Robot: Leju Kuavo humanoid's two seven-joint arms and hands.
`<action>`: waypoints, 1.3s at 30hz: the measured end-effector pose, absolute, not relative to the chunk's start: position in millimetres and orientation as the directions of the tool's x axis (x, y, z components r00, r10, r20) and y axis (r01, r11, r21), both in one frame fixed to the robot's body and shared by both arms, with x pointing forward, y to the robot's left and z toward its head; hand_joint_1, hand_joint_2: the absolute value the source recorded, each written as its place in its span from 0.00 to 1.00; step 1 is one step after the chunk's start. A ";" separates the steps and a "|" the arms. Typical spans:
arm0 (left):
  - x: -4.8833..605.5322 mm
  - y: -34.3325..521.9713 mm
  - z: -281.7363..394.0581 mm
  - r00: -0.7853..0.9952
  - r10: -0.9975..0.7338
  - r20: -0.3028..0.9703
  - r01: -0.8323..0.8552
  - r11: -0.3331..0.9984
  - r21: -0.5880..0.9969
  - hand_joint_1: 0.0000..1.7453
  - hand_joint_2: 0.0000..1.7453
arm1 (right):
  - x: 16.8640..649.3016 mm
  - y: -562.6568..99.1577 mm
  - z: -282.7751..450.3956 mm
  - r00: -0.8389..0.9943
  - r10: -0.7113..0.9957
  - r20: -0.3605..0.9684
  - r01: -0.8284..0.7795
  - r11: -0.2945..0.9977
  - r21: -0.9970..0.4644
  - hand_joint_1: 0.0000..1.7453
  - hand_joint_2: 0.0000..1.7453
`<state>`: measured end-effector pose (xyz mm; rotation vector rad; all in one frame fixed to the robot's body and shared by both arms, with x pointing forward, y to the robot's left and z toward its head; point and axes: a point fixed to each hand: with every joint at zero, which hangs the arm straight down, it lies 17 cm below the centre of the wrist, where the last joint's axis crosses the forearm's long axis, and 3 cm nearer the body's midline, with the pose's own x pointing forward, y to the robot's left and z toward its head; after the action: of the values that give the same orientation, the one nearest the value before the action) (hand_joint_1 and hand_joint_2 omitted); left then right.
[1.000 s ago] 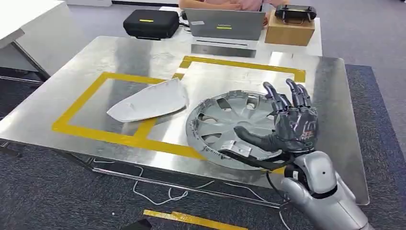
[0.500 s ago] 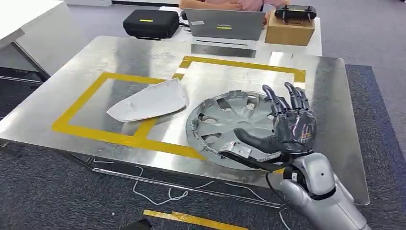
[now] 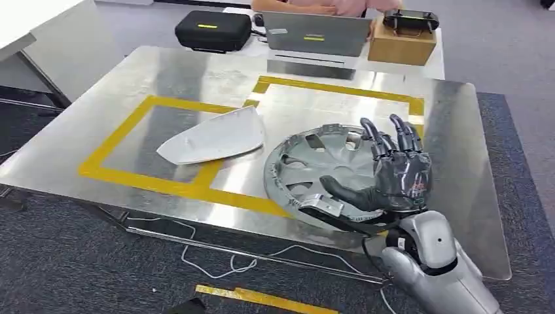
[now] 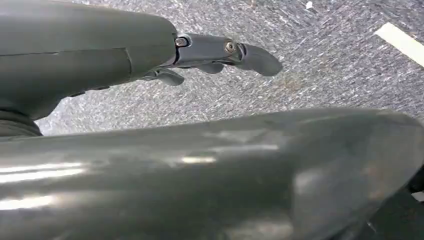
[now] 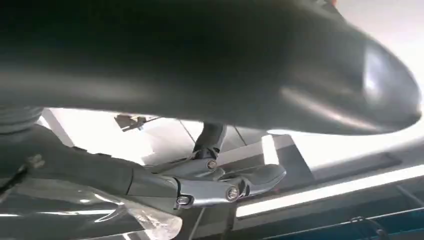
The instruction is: Take the parts from the cabinet and place them on the table.
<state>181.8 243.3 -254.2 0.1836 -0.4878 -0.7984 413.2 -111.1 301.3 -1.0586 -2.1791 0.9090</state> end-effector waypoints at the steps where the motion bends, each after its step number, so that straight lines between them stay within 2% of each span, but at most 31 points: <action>1: 181.3 243.3 -254.4 0.595 -0.724 0.349 0.642 0.689 0.337 0.00 0.00 | 413.0 -111.1 300.1 -0.540 0.822 0.179 0.450 0.462 -0.764 0.00 0.00; 39: 178.1 242.6 -255.5 0.606 -0.719 0.340 0.635 0.695 0.338 0.00 0.00 | 426.0 -119.9 283.9 -0.497 0.841 0.212 0.414 0.444 -0.794 0.00 0.00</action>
<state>178.1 242.6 -255.5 0.1902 -0.4765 -0.7884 426.0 -119.9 283.9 -1.0477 -2.0952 0.9192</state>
